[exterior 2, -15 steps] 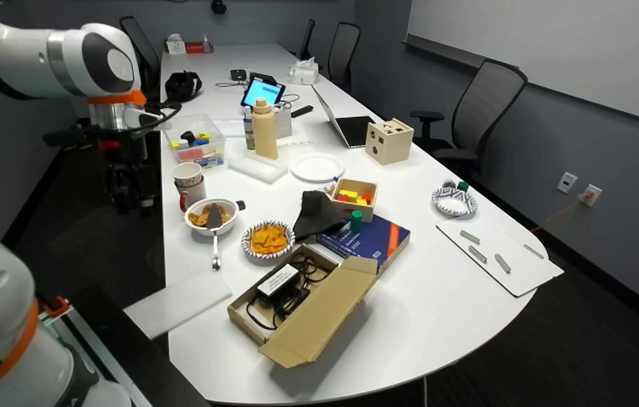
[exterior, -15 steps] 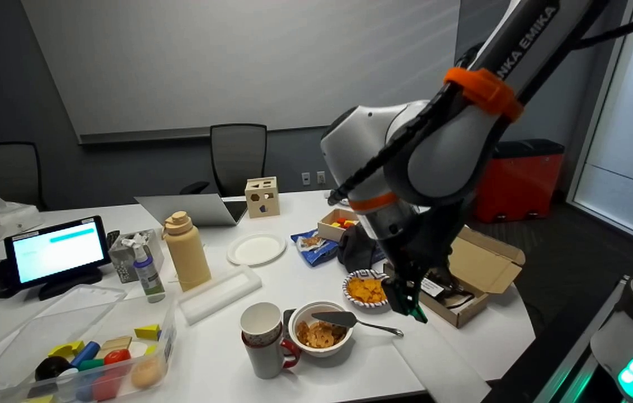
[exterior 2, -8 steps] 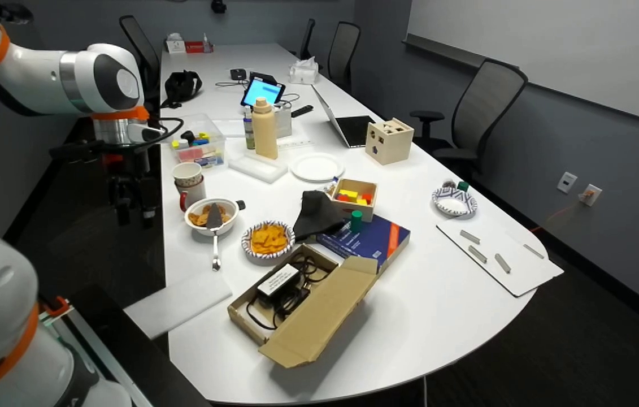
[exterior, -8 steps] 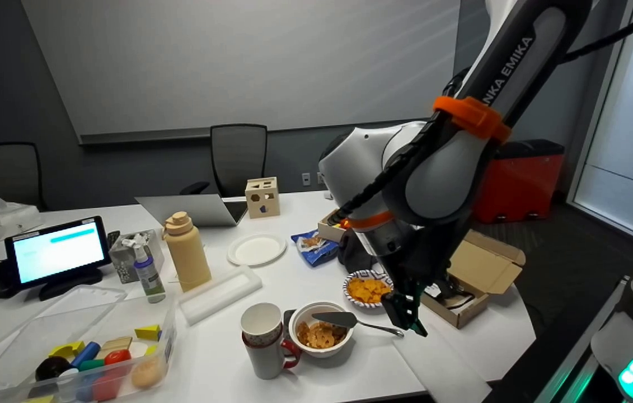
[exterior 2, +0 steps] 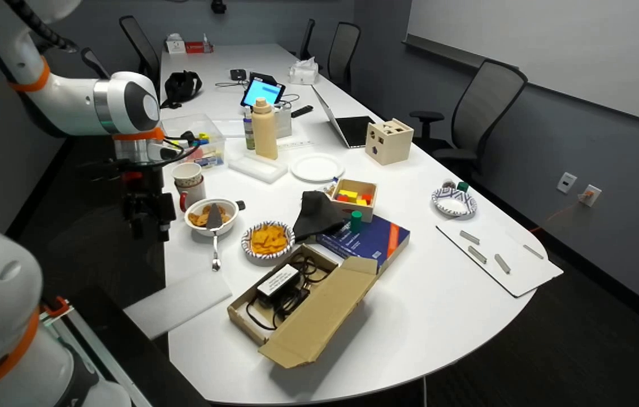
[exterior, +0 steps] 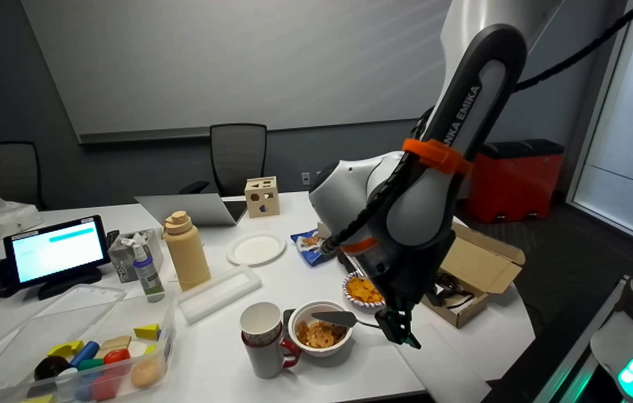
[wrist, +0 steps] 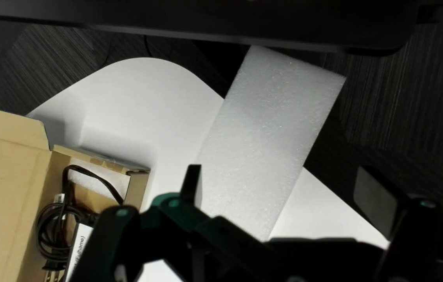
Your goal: Put the foam in the brown box.
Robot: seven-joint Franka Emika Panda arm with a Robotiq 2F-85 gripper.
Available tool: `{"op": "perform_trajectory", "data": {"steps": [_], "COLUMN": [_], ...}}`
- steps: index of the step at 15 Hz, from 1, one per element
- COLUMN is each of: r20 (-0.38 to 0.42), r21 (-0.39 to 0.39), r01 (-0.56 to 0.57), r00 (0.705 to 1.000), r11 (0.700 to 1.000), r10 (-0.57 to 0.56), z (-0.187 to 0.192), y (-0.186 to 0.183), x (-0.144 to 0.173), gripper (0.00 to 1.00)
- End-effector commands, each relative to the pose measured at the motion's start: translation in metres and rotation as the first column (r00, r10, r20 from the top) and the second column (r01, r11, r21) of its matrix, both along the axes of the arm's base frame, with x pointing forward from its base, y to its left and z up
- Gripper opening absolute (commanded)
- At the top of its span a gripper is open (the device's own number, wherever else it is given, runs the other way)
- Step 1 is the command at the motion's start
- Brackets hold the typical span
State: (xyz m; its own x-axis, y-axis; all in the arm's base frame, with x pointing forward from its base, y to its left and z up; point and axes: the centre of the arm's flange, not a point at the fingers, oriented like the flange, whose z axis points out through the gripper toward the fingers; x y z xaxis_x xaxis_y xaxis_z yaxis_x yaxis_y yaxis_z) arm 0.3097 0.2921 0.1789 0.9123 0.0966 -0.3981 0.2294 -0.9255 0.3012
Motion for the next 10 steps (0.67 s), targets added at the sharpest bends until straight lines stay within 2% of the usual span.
{"op": "perform_trajectory", "data": {"steps": [1, 5, 10], "r20": [-0.063, -0.115, -0.102], "r21": [-0.008, -0.019, -0.105], "r01": [-0.039, -0.058, -0.039], "r00": [0.997, 0.992, 0.994], "r11": [0.999, 0.998, 0.994], "r10": [0.038, 0.055, 0.028], "z": [-0.042, -0.069, -0.102], "y": [0.022, 0.042, 0.06], "x": [0.015, 0.004, -0.014], "gripper": [1.0, 1.0, 1.0]}}
